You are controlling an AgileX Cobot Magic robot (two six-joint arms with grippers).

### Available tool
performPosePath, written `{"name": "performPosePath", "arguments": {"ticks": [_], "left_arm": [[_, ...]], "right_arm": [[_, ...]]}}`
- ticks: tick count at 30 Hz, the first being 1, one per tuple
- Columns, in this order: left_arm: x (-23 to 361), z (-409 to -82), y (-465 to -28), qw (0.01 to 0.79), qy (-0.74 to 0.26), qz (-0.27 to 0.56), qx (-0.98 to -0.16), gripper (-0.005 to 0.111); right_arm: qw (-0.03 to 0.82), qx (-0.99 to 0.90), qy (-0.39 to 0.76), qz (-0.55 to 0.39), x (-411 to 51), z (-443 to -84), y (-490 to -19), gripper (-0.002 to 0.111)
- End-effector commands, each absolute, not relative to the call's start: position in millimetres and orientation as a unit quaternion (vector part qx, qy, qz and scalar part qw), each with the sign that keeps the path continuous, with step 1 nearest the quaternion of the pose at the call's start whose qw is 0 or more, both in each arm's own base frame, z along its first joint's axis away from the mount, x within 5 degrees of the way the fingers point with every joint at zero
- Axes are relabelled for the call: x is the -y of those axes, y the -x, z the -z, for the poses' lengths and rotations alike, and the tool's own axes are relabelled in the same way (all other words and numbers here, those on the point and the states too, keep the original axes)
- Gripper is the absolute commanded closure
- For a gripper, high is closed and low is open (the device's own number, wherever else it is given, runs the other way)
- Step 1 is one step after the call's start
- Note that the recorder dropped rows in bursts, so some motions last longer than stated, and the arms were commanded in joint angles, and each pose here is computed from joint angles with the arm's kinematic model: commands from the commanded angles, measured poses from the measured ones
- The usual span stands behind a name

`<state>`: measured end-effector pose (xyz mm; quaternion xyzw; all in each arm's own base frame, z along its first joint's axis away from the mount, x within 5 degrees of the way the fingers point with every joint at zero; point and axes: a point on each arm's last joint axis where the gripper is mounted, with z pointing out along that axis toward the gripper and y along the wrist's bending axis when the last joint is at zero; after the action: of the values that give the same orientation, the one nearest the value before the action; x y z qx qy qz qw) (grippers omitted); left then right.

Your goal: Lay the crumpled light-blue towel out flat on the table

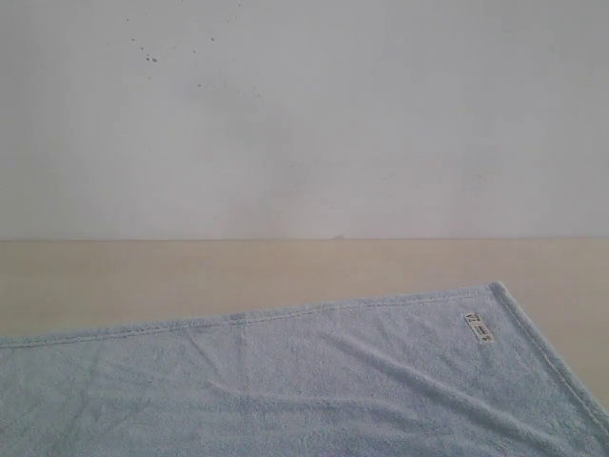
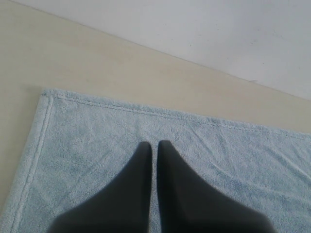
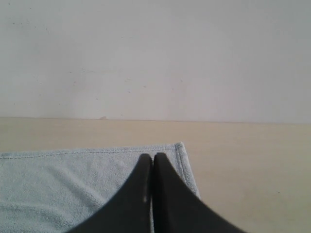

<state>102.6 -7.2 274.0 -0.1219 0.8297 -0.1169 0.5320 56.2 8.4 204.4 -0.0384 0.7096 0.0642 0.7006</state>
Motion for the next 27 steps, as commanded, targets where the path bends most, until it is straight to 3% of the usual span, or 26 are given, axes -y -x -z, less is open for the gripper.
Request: {"name": "performPosePath", "arguments": {"ticks": [1,6,17,20,24,27], "left_arm": [[7.1,-273.0,-101.8,0.534,0.123,0.118,-0.828,0.103],[6.9,-275.0,-98.7,0.541,0.123,0.120,-0.823,0.103],[4.0,-290.1,-57.5,0.673,0.107,0.149,-0.717,0.103],[3.5,-262.8,-52.8,0.740,0.097,0.162,-0.645,0.103],[3.6,-222.4,-54.6,0.734,0.098,0.160,-0.653,0.103],[3.7,-215.6,-55.8,0.733,0.083,0.141,-0.660,0.103]], "right_arm": [[0.705,-0.706,0.042,-0.059,-8.2,-205.3,-55.9,0.108],[0.705,-0.706,0.041,-0.060,-8.2,-205.3,-55.9,0.108],[0.705,-0.706,0.041,-0.060,-8.2,-205.3,-55.9,0.108],[0.705,-0.706,0.041,-0.060,-8.2,-205.3,-55.9,0.108],[0.705,-0.706,0.041,-0.061,-8.2,-205.3,-55.9,0.108],[0.705,-0.706,0.041,-0.061,-8.2,-205.3,-55.9,0.108]]}}
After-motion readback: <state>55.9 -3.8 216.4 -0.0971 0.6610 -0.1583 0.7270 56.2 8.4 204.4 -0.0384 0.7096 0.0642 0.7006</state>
